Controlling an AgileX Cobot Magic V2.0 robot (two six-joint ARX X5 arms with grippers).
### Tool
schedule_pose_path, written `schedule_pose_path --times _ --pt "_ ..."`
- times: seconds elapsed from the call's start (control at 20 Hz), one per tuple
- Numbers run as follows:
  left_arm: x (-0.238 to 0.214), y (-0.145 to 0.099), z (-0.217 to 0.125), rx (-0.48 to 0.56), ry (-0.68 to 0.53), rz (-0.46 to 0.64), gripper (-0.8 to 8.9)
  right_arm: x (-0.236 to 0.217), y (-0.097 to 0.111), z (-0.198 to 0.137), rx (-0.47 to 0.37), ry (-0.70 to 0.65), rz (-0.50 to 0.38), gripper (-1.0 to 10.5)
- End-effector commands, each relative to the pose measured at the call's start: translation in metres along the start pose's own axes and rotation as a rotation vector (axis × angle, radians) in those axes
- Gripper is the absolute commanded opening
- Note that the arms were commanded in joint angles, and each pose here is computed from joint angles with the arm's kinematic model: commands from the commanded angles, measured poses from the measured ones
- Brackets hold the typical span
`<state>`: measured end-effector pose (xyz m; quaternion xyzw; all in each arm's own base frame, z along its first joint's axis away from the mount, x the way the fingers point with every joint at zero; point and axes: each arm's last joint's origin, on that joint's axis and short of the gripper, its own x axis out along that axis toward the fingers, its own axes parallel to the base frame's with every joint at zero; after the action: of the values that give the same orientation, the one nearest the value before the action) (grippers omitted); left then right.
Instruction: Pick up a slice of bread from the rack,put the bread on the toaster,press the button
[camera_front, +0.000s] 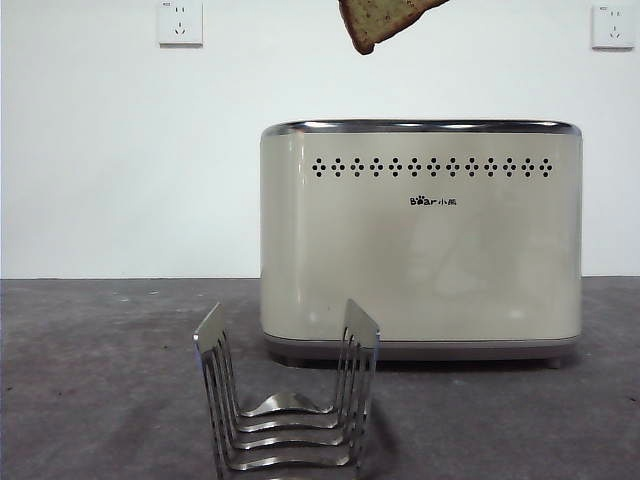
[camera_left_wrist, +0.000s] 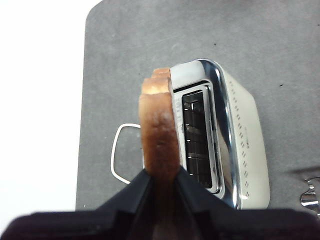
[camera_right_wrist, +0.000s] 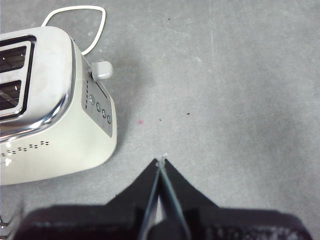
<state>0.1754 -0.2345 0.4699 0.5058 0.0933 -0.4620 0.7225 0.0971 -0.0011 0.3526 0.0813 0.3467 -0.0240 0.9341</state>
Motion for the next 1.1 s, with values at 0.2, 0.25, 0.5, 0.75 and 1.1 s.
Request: schedule_pose_path --times 0.2,0.25,0.5,0.75,1.1 --pt "0.016 0.004 -0.005 0.005 0.025 -0.022 -0.10 0.001 0.000 0.000 -0.009 -0.003 0.001 0.0" --pt "0.021 0.004 -0.006 0.003 0.020 -0.049 -0.10 0.001 0.000 0.000 -0.009 -0.003 0.001 0.0" --pt "0.048 0.000 -0.011 -0.003 0.078 -0.138 -0.10 0.001 0.000 0.000 -0.009 -0.003 0.000 0.0" --pt "0.070 0.002 -0.015 -0.014 0.107 -0.156 -0.10 0.001 0.000 0.000 -0.009 -0.003 0.000 0.0" --pt "0.097 0.001 -0.021 -0.020 0.139 -0.208 -0.10 0.001 0.000 0.000 -0.009 -0.004 0.000 0.0"
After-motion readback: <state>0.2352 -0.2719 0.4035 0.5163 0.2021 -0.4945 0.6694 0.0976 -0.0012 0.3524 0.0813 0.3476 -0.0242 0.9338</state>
